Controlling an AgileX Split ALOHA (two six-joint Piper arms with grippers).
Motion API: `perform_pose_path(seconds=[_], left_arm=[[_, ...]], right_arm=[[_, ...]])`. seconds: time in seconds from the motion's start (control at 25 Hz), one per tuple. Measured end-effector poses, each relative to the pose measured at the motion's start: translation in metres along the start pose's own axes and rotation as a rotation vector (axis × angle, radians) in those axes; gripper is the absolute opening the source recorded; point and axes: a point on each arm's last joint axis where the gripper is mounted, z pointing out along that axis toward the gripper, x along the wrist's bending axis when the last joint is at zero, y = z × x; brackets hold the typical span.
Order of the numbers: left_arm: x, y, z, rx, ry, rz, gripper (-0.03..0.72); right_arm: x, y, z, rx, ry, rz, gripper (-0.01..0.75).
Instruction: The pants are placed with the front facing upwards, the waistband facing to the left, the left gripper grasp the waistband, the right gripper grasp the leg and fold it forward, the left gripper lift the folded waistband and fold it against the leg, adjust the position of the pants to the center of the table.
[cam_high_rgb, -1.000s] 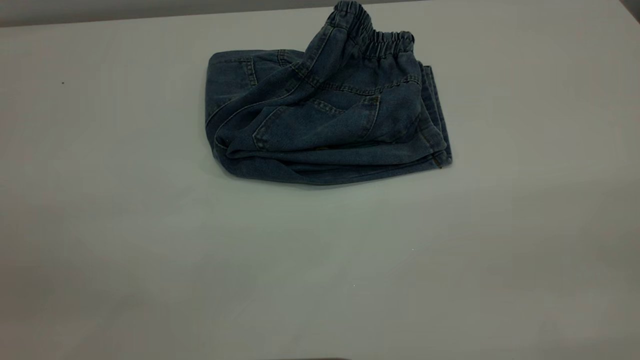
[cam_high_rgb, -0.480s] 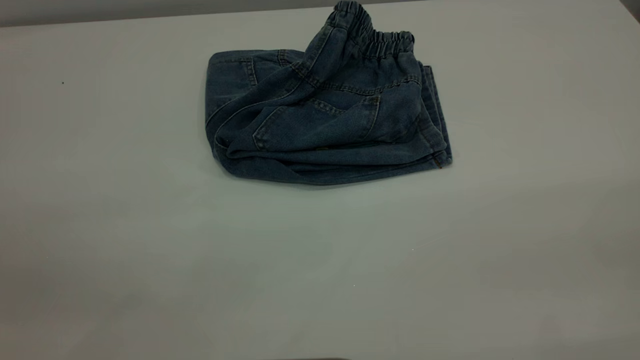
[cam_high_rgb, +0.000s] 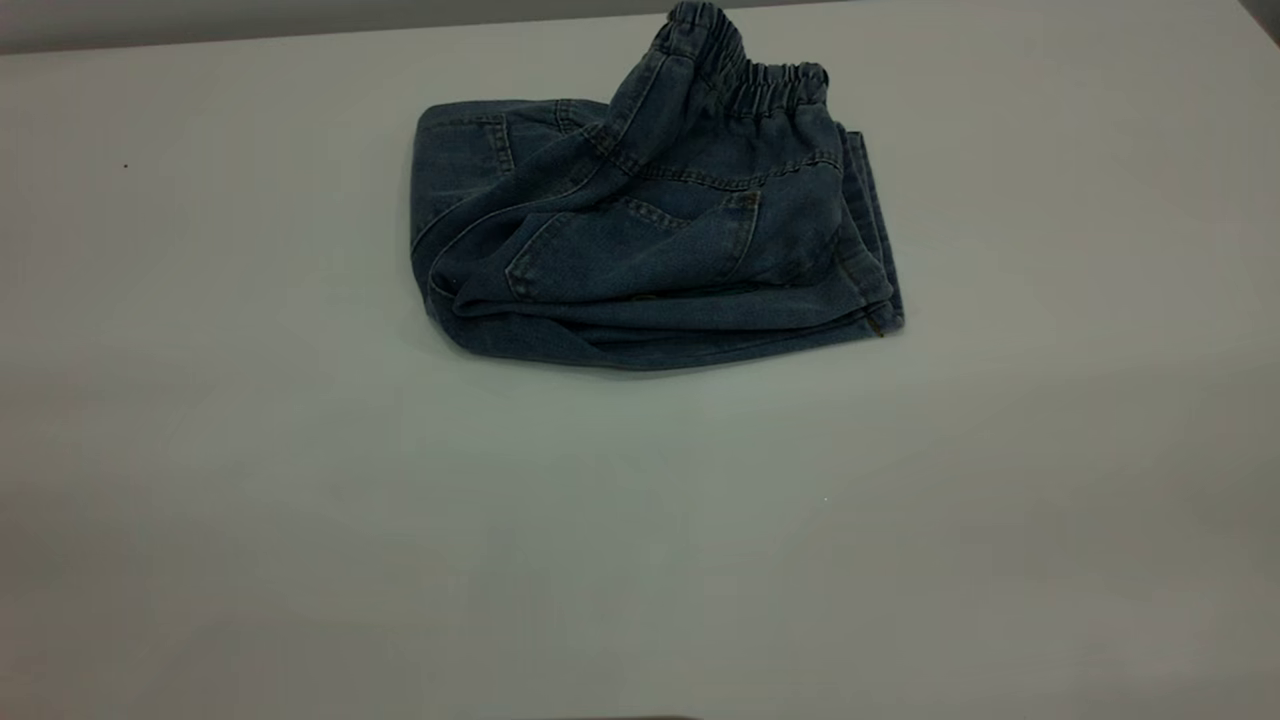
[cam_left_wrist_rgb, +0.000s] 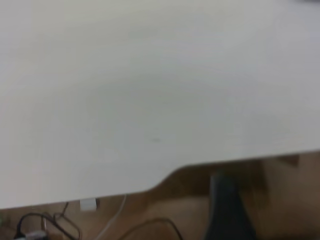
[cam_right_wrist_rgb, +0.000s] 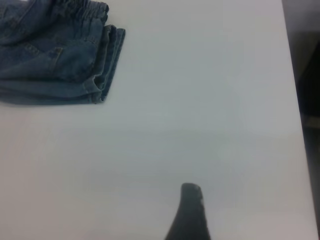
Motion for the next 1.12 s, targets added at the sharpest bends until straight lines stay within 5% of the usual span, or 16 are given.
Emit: perform_pose_path(seconds=[0.36, 1.12], left_arm=[[-0.001, -0.019, -0.023, -0.189, 0.012, -0.002, 0.393], [-0.001, -0.020, -0.023, -0.191, 0.012, -0.002, 0.393]], right_arm=[[0.000, 0.000, 0.000, -0.001, -0.015, 0.011, 0.514], [0.000, 0.000, 0.000, -0.001, -0.015, 0.011, 0.514]])
